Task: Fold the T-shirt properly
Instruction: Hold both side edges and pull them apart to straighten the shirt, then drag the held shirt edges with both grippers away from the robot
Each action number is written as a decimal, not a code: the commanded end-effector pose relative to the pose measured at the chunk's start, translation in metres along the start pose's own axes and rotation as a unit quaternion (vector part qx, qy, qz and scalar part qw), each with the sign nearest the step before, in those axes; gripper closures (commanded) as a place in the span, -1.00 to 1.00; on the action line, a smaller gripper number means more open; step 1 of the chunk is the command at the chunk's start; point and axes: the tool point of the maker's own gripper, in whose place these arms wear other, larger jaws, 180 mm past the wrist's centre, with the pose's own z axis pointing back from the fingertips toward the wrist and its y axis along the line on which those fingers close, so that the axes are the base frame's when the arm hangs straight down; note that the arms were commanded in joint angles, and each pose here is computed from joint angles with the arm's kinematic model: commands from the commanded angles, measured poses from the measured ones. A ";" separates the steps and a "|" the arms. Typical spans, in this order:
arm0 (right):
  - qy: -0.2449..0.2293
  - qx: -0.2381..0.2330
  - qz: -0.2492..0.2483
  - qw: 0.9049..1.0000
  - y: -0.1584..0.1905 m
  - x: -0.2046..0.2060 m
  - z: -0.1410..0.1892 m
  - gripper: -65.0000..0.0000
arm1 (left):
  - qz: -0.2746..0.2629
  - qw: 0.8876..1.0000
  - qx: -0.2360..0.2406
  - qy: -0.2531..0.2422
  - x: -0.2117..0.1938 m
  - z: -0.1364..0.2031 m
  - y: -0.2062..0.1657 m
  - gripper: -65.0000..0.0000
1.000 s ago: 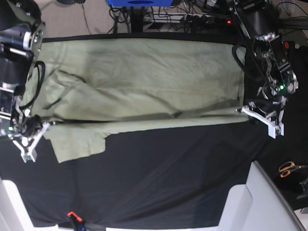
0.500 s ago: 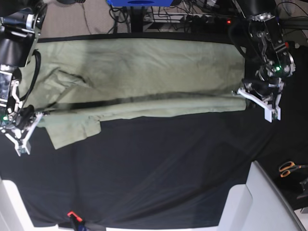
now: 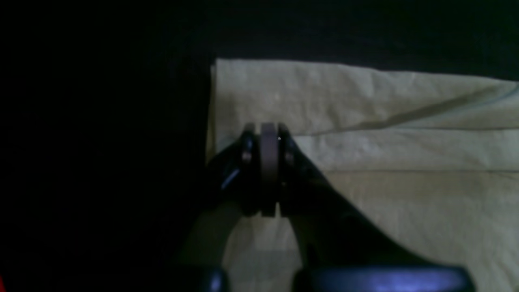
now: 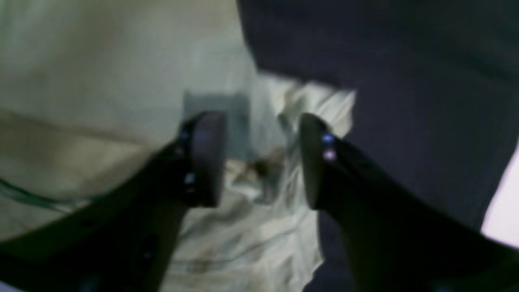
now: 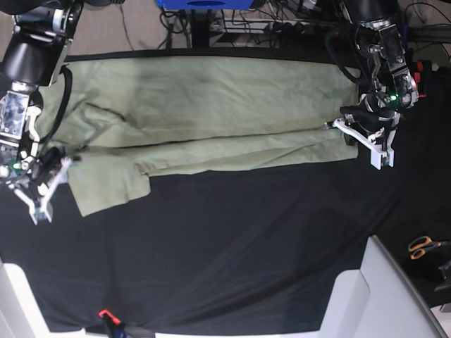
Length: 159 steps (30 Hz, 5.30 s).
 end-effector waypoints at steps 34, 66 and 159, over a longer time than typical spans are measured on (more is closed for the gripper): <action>-0.011 0.089 -0.059 0.994 0.009 0.032 -0.071 0.54 | -0.004 1.000 0.007 -0.026 0.018 0.003 0.006 1.00; 0.023 0.011 0.002 1.000 0.006 0.004 0.000 1.00 | -0.005 1.000 0.008 -0.027 0.020 0.004 0.007 1.00; 0.079 -0.031 -0.057 0.995 0.021 -0.110 0.062 0.25 | -0.073 0.997 0.003 0.016 -0.017 0.017 0.007 1.00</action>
